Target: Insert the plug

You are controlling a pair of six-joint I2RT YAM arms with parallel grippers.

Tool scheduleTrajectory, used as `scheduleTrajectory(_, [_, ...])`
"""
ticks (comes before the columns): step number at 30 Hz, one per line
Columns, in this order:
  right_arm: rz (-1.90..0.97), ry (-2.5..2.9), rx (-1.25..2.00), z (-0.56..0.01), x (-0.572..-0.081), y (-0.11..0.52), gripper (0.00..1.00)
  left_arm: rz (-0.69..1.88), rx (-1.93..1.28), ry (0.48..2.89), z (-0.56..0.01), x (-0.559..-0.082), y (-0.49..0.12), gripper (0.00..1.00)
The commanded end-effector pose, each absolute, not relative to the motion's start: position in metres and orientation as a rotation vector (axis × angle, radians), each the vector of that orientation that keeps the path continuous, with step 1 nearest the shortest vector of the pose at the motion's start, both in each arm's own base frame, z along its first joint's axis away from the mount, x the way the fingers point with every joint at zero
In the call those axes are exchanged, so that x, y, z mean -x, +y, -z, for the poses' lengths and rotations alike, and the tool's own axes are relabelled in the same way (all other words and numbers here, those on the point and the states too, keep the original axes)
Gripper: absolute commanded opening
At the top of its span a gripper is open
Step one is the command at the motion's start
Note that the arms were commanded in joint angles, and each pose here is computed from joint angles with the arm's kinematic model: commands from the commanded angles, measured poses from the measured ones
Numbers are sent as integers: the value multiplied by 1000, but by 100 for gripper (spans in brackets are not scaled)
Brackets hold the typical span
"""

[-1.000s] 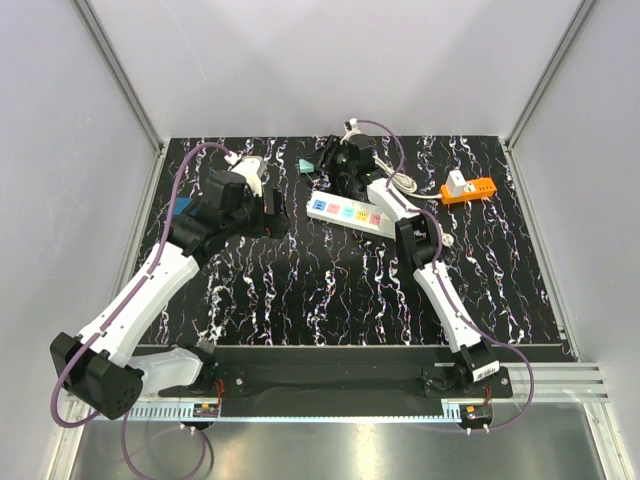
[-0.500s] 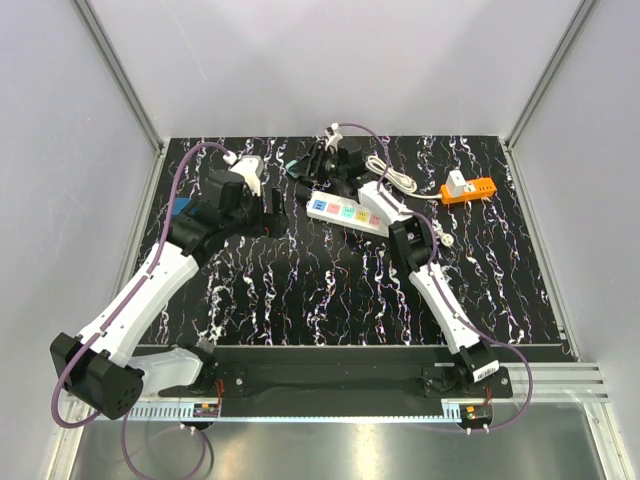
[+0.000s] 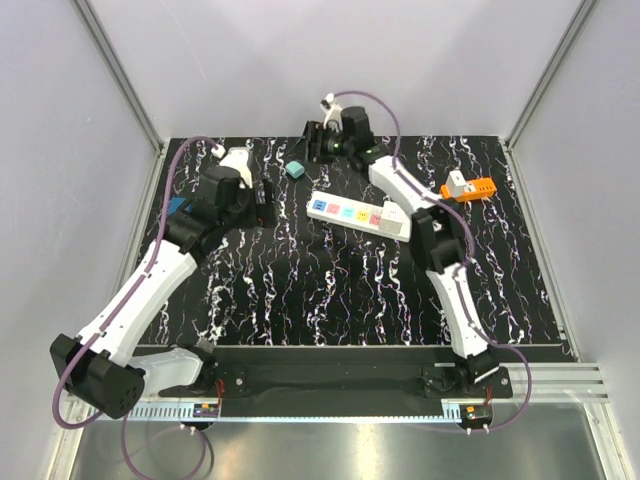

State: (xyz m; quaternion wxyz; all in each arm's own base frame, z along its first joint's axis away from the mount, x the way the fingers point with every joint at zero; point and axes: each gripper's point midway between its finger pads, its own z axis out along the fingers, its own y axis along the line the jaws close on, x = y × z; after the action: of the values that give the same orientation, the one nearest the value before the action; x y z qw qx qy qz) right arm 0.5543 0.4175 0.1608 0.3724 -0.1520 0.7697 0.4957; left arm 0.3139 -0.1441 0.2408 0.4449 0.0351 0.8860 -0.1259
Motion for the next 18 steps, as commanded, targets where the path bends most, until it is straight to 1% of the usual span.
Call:
scheduleTrajectory(1, [-1141,1698,412,-362,-507,367,78,265,-23,1992,-300,-345,-134,99])
scheduleTrajectory(2, [-1068,1779,304,-340,-509,348,80,260,-30,1954,-308,-353,-133,99])
scheduleTrajectory(3, [-1040,1782,260,-348,-500,335,82,262,-19,1928,-317,-359,-132,99])
scheduleTrajectory(4, [-1017,1772,225,-365,-475,315,83,257,-10,1934,-314,-368,-132,99])
scheduleTrajectory(6, [-971,1754,183,-379,-453,294,83,272,25,1913,-322,-383,-126,99])
scheduleTrajectory(7, [-966,1734,173,-392,-424,278,84,266,37,1933,-313,-394,-126,99])
scheduleTrajectory(9, [-978,1711,151,-404,-394,263,84,297,42,1947,-305,-417,-131,98])
scheduleTrajectory(10, [-985,1681,135,-413,-366,249,84,313,31,1955,-303,-424,-135,98])
scheduleTrajectory(12, [-1035,1667,76,-417,-336,236,84,330,23,1979,-295,-447,-140,97])
scheduleTrajectory(13, [-1067,1635,65,-419,-310,226,84,343,21,1985,-293,-455,-143,96])
scheduleTrajectory(16, [-1129,1607,45,-415,-265,210,86,374,22,1996,-287,-485,-152,95])
scheduleTrajectory(18, [-1096,1621,23,-405,-251,197,87,392,13,2011,-278,-506,-158,95])
